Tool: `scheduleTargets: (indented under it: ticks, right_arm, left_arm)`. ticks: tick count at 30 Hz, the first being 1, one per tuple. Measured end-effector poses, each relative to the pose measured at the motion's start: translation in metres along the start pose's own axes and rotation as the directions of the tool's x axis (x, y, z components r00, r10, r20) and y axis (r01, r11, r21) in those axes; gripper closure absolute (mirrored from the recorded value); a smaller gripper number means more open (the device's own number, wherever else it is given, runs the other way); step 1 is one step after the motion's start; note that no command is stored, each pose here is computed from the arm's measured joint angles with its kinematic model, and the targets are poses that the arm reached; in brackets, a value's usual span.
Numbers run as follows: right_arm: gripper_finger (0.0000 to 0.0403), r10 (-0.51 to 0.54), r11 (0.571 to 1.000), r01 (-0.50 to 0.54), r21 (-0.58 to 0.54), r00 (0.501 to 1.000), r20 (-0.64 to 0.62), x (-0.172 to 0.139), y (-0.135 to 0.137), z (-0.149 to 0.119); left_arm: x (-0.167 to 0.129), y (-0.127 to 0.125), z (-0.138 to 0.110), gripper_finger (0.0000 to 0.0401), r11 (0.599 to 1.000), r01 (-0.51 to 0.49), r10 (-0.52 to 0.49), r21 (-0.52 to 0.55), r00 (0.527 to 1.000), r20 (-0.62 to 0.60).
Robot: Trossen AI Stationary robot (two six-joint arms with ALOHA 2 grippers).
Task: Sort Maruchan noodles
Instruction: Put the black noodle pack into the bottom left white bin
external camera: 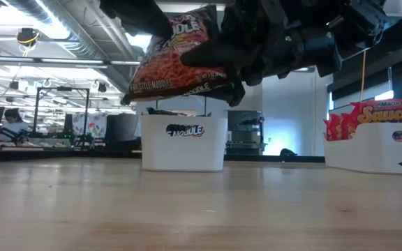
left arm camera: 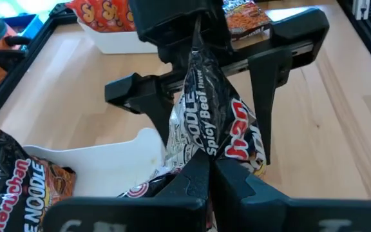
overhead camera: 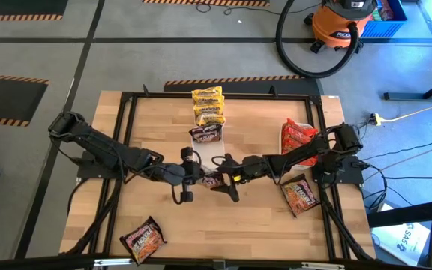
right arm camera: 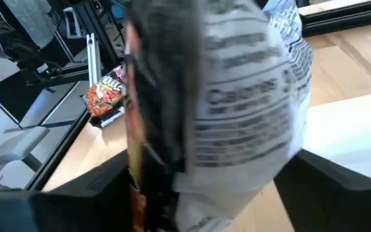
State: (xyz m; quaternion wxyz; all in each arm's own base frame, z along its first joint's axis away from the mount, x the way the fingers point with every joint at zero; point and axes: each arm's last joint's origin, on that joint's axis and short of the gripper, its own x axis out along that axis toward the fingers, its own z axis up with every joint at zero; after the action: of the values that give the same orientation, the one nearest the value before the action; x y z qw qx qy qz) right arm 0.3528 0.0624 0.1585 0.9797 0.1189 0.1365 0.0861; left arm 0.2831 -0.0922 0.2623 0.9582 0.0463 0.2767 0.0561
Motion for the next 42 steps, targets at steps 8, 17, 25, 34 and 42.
scheduleTargets:
  ticks: [8,17,25,34,42]
  right_arm:
    - [0.0228,-0.007,0.998,0.007,-0.057,1.000,0.001,0.000,0.000,0.000]
    - [0.0257,-0.052,0.993,0.050,-0.109,0.999,-0.013,-0.001,-0.003,-0.001]
    - [0.0263,-0.077,0.988,0.067,-0.142,0.995,-0.070,-0.008,-0.002,0.002]
    - [0.0264,-0.077,0.985,0.065,-0.160,0.995,-0.068,-0.010,0.000,0.006]
    - [0.0270,-0.075,0.985,0.065,-0.159,0.995,-0.061,-0.010,0.000,0.007]
  left_arm:
    - [0.001,0.001,0.000,0.0401,1.000,0.000,0.000,-0.004,1.000,0.002]
    - [0.000,0.001,0.002,0.0394,1.000,-0.007,0.007,-0.022,1.000,0.014]
    - [-0.018,0.009,0.005,0.0310,0.999,0.030,-0.030,-0.015,0.999,0.010]
    - [-0.035,0.022,0.014,0.0181,0.994,0.104,-0.101,-0.043,0.993,0.058]
    - [-0.025,0.038,0.029,0.0105,0.984,0.165,-0.162,-0.068,0.986,0.045]
